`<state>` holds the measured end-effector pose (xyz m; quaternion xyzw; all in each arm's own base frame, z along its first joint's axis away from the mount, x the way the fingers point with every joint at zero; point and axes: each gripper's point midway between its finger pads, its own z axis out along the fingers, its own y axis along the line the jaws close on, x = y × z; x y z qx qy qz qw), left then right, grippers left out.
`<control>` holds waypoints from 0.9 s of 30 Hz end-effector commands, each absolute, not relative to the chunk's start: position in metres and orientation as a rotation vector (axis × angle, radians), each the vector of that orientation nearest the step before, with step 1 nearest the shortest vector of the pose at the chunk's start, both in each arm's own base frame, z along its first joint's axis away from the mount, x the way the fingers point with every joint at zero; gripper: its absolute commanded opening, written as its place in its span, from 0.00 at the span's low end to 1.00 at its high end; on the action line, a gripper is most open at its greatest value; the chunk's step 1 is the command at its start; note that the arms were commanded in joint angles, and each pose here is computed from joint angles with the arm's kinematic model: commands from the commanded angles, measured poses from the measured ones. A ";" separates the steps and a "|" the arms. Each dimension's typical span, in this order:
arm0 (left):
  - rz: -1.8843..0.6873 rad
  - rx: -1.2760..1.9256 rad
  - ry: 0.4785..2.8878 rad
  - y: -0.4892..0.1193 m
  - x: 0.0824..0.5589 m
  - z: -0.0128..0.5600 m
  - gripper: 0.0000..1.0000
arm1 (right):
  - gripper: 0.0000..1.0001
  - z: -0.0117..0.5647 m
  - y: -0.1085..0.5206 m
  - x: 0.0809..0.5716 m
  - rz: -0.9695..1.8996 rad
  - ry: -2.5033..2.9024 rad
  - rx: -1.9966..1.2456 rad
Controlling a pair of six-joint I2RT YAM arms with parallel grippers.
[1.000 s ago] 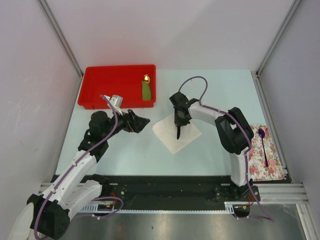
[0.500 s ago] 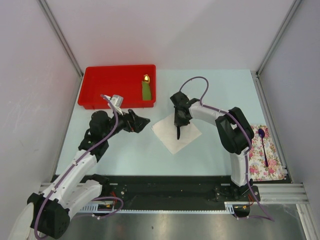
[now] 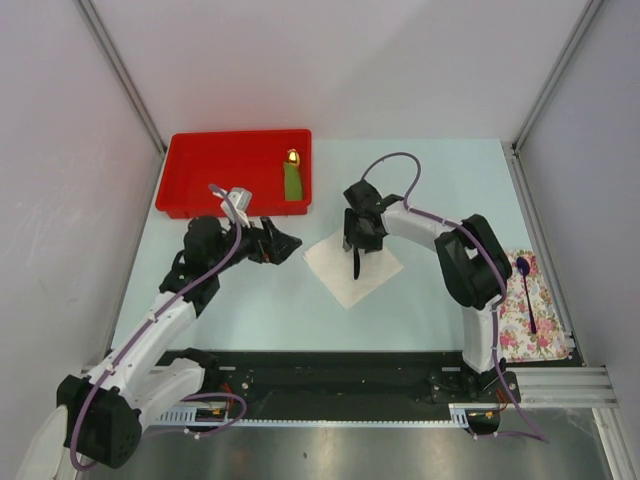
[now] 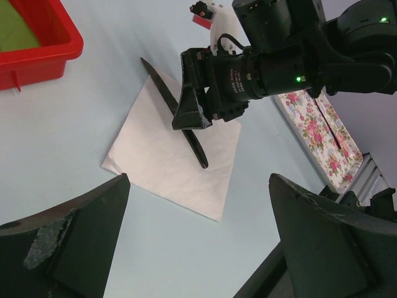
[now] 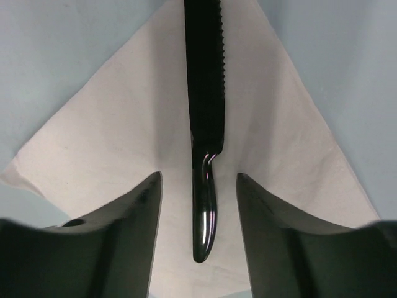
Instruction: Place the utensils on the paper napkin and roll it up
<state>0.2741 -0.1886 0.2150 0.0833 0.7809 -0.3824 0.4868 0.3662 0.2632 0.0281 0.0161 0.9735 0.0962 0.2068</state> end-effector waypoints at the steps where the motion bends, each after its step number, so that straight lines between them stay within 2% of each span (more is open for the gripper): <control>1: -0.901 0.284 1.879 -0.189 0.279 0.245 1.00 | 0.65 0.103 0.259 0.388 0.343 2.564 -0.029; 7: -0.885 0.339 1.900 -0.181 0.282 0.267 1.00 | 0.82 0.172 0.231 0.393 0.427 2.412 -0.232; 8: -0.889 0.342 1.897 -0.180 0.284 0.275 1.00 | 0.83 0.175 0.226 0.390 0.441 2.407 -0.274; 12: -0.849 0.356 1.895 -0.166 0.291 0.297 1.00 | 1.00 0.183 0.183 0.372 0.452 2.412 -0.364; 17: -0.758 0.525 1.963 -0.158 0.283 0.304 1.00 | 1.00 0.206 0.092 0.344 0.268 2.350 -0.319; 23: -0.650 0.597 1.952 -0.144 0.276 0.299 1.00 | 1.00 0.173 -0.013 0.289 0.129 2.523 -0.155; 25: -0.654 0.569 1.956 -0.143 0.277 0.299 1.00 | 0.98 0.161 -0.036 0.274 0.095 2.560 -0.137; 27: -0.696 0.560 1.964 -0.146 0.274 0.297 1.00 | 0.90 0.148 -0.059 0.262 0.077 2.613 -0.085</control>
